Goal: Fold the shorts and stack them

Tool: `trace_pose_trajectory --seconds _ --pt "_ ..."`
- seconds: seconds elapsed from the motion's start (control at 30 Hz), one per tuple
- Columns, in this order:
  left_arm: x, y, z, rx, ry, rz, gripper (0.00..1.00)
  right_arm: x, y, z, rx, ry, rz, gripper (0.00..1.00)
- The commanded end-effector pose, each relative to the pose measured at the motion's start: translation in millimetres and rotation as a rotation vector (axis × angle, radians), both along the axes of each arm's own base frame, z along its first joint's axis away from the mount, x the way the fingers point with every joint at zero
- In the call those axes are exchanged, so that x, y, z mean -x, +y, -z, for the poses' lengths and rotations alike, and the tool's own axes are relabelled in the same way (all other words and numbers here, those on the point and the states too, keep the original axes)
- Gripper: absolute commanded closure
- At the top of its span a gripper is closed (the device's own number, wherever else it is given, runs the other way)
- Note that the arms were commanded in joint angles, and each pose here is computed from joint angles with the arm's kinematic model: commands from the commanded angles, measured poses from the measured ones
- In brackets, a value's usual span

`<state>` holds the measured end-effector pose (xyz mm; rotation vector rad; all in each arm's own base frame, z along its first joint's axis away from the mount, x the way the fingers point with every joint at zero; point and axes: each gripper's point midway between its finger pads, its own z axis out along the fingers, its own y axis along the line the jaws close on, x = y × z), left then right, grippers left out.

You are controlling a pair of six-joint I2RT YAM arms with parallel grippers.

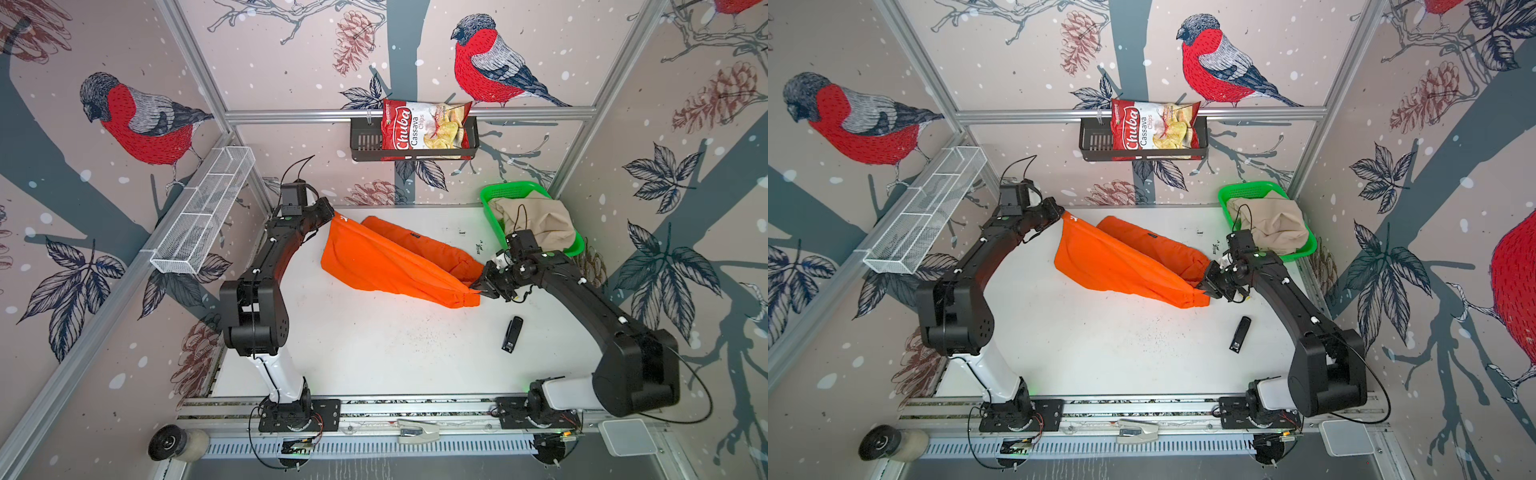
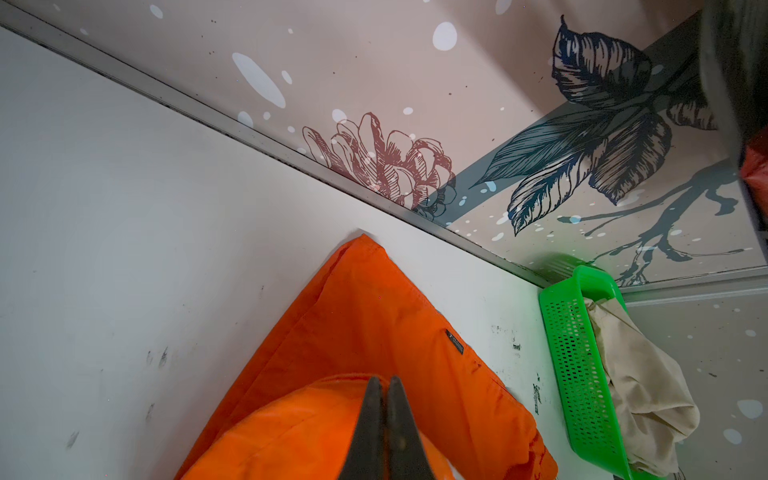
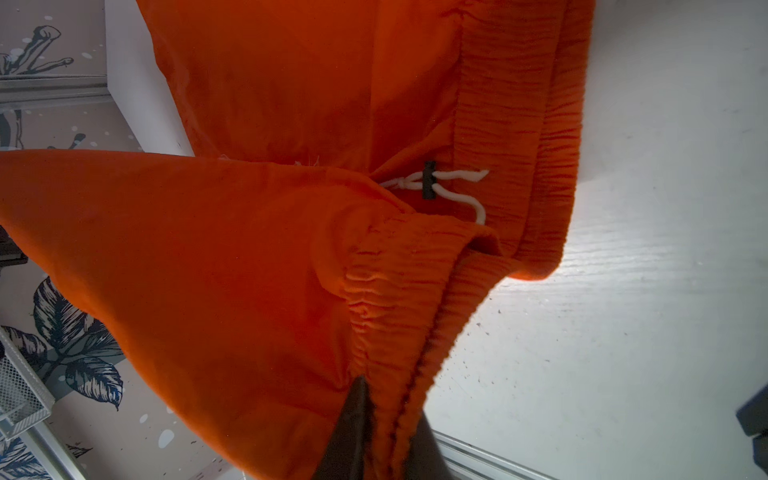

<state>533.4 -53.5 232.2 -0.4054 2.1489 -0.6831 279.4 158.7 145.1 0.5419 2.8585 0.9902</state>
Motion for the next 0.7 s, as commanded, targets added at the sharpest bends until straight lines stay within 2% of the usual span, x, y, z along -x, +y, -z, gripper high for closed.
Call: trace_pose_trajectory --seconds 0.0,0.2,0.67 --pt "-23 1 -12 -0.010 -0.086 -0.021 1.00 2 -6 9 0.038 0.026 -0.020 0.83" --pt "-42 -14 11 0.024 -0.059 0.006 1.00 -11 -11 17 0.041 0.030 -0.009 0.82" --pt "-75 -50 66 0.017 -0.002 0.036 1.00 -42 -17 42 0.029 0.057 0.006 0.82"
